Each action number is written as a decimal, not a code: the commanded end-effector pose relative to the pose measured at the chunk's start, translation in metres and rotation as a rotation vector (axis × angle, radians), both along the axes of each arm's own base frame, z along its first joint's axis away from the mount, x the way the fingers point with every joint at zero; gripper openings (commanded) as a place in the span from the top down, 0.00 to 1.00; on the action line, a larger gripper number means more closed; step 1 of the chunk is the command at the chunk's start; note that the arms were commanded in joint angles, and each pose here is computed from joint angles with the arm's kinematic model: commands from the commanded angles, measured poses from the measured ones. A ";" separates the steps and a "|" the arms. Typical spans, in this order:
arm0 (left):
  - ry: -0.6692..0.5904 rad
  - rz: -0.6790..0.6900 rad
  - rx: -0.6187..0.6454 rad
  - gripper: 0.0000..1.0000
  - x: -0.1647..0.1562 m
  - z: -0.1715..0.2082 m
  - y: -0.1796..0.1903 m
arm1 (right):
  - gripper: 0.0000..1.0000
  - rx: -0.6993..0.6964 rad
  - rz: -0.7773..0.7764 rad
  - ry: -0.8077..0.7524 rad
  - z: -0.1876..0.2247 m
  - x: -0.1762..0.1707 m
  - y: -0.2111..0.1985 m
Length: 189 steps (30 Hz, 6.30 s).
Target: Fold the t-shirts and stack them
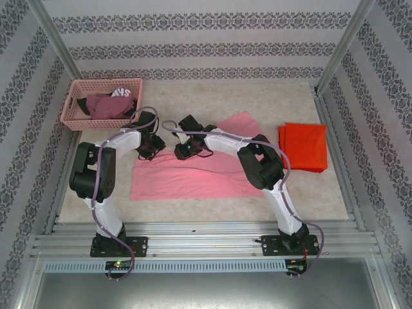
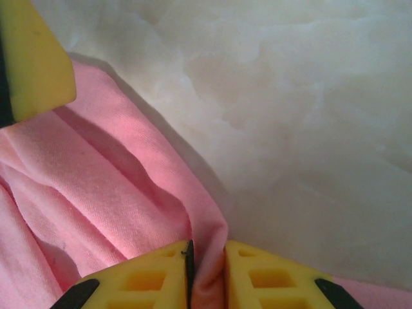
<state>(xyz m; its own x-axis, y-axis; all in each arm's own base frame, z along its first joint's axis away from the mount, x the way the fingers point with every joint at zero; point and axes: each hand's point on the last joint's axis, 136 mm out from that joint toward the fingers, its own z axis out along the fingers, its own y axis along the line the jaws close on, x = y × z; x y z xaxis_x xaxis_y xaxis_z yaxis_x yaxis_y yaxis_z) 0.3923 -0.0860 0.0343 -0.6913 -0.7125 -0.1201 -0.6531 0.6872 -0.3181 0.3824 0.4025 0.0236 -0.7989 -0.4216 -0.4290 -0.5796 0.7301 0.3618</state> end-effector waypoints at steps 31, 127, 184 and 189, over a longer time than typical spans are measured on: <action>-0.066 0.026 0.105 1.00 0.034 0.047 0.026 | 0.72 0.084 -0.090 -0.187 0.085 0.025 -0.016; 0.068 0.077 0.058 1.00 -0.028 0.002 0.021 | 0.63 0.166 -0.139 -0.108 0.063 0.021 -0.032; 0.089 0.268 0.031 0.20 -0.091 -0.038 0.053 | 0.62 -0.034 -0.574 0.030 0.017 0.025 -0.160; 0.130 0.300 0.066 0.23 -0.122 -0.040 0.066 | 0.62 -0.005 -0.570 0.035 0.018 0.029 -0.153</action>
<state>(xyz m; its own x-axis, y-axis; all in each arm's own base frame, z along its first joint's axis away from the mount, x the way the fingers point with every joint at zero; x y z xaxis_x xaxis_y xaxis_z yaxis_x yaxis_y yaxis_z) 0.3281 -0.0332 0.0269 -0.4800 -0.8603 -0.1717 -0.7801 0.5081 -0.3650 0.4097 0.2487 0.0332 -0.9222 0.0639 -0.3815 -0.0861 0.9277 0.3633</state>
